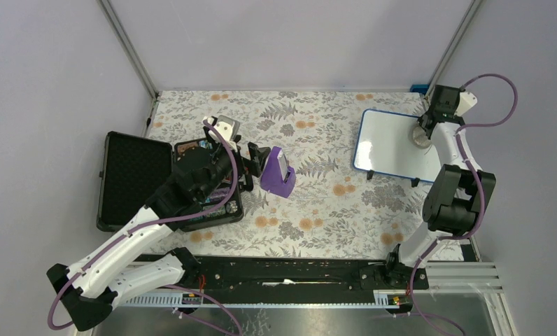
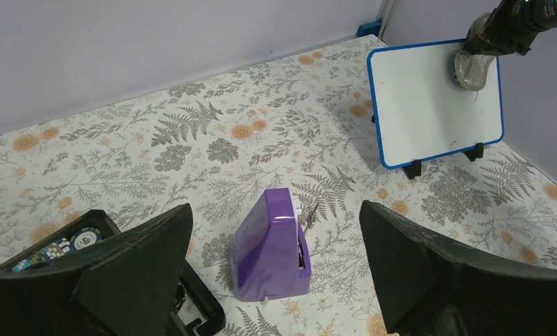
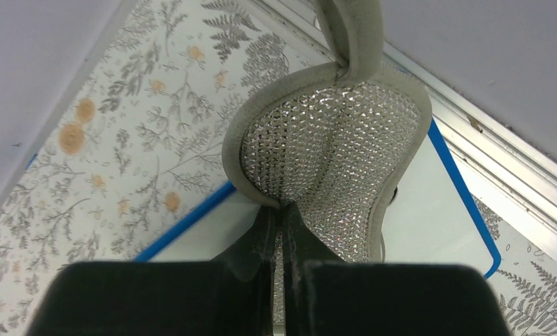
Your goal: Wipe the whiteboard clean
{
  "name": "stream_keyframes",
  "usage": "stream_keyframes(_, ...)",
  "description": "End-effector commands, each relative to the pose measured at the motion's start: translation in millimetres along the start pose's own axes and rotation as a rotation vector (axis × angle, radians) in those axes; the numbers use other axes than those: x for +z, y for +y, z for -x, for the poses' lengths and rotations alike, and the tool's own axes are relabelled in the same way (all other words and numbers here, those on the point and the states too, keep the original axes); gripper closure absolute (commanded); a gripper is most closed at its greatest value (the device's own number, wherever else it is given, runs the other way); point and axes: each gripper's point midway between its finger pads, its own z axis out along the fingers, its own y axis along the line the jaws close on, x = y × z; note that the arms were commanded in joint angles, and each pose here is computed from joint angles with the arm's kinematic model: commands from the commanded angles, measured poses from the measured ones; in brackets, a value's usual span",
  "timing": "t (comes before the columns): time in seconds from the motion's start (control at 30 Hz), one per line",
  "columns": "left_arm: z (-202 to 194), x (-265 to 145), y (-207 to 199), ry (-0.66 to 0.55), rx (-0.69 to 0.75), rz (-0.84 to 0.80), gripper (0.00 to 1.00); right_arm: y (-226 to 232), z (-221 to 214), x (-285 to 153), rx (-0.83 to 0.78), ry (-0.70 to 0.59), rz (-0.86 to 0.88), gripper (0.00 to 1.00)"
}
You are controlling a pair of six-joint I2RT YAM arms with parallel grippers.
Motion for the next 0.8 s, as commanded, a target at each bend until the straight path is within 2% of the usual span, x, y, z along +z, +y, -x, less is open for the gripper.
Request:
stream_keyframes(0.0,9,2,-3,-0.045,-0.002,-0.012,0.01,-20,-26,0,0.016,0.019,-0.02,1.0)
stream_keyframes(0.2,11,-1,-4,-0.051,-0.008,-0.02,0.01,-80,-95,-3,-0.014,0.108,-0.125,1.0)
stream_keyframes(0.33,11,-2,-6,-0.054,-0.012,-0.031,0.01,-109,-109,-15,0.023,0.115,-0.142,1.0)
stream_keyframes(0.53,15,-5,-6,-0.064,-0.016,-0.033,0.01,-112,-74,-39,0.045,0.028,-0.109,1.0)
stream_keyframes(0.77,15,-5,-6,-0.065,-0.016,-0.033,0.01,-68,-8,-54,0.125,-0.111,0.039,1.0)
